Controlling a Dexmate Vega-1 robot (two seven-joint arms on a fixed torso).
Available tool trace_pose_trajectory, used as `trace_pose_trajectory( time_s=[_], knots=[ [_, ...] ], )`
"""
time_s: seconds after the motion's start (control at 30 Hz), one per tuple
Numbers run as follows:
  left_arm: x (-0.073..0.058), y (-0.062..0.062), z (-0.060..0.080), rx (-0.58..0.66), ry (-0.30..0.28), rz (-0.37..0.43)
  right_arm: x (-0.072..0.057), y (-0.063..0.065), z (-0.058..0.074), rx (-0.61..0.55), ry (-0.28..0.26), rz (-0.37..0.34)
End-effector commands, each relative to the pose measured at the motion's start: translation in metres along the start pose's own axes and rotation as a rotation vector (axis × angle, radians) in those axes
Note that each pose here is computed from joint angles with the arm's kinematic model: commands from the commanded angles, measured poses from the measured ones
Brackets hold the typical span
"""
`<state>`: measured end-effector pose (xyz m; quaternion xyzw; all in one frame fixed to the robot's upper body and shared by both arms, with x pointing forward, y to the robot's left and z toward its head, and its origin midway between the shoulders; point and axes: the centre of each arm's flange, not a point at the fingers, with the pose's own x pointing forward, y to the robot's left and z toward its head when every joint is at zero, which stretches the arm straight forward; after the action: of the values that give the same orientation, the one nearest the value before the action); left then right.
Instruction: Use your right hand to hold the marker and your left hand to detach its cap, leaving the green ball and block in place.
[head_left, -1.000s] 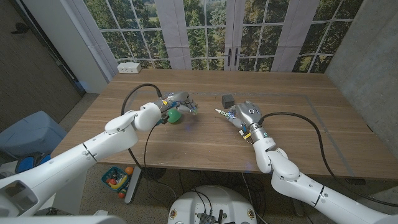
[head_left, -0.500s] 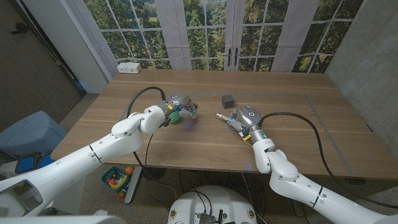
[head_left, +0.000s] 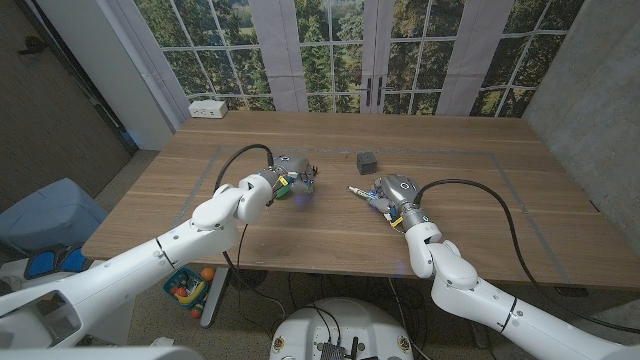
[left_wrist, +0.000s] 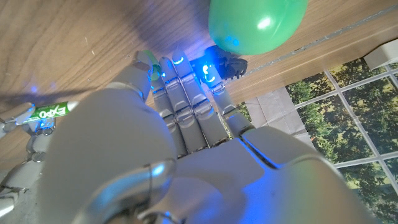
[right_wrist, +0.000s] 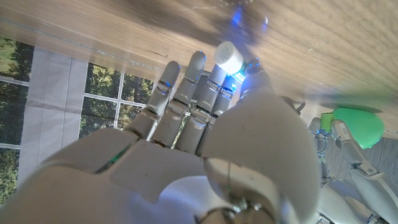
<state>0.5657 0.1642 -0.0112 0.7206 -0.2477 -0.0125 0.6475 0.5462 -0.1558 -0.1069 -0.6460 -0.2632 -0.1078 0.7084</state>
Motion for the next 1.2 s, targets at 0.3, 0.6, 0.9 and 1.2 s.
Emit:
trace_pose_trajectory(
  time_s=[0.3,0.6,0.9,1.2],
  knots=[
    [0.005,0.0,0.004,0.119,0.069,-0.057,0.004,0.001,-0.003,-0.028,0.034,0.076],
    [0.007,0.005,0.002,0.173,0.054,-0.079,0.006,-0.001,-0.005,-0.042,0.042,0.083],
    [0.001,0.018,-0.004,0.125,0.047,-0.004,0.011,-0.007,-0.006,-0.043,0.063,0.138],
    [-0.011,0.03,-0.01,0.088,0.034,0.136,0.017,-0.017,-0.011,0.012,0.054,0.199]
  ],
)
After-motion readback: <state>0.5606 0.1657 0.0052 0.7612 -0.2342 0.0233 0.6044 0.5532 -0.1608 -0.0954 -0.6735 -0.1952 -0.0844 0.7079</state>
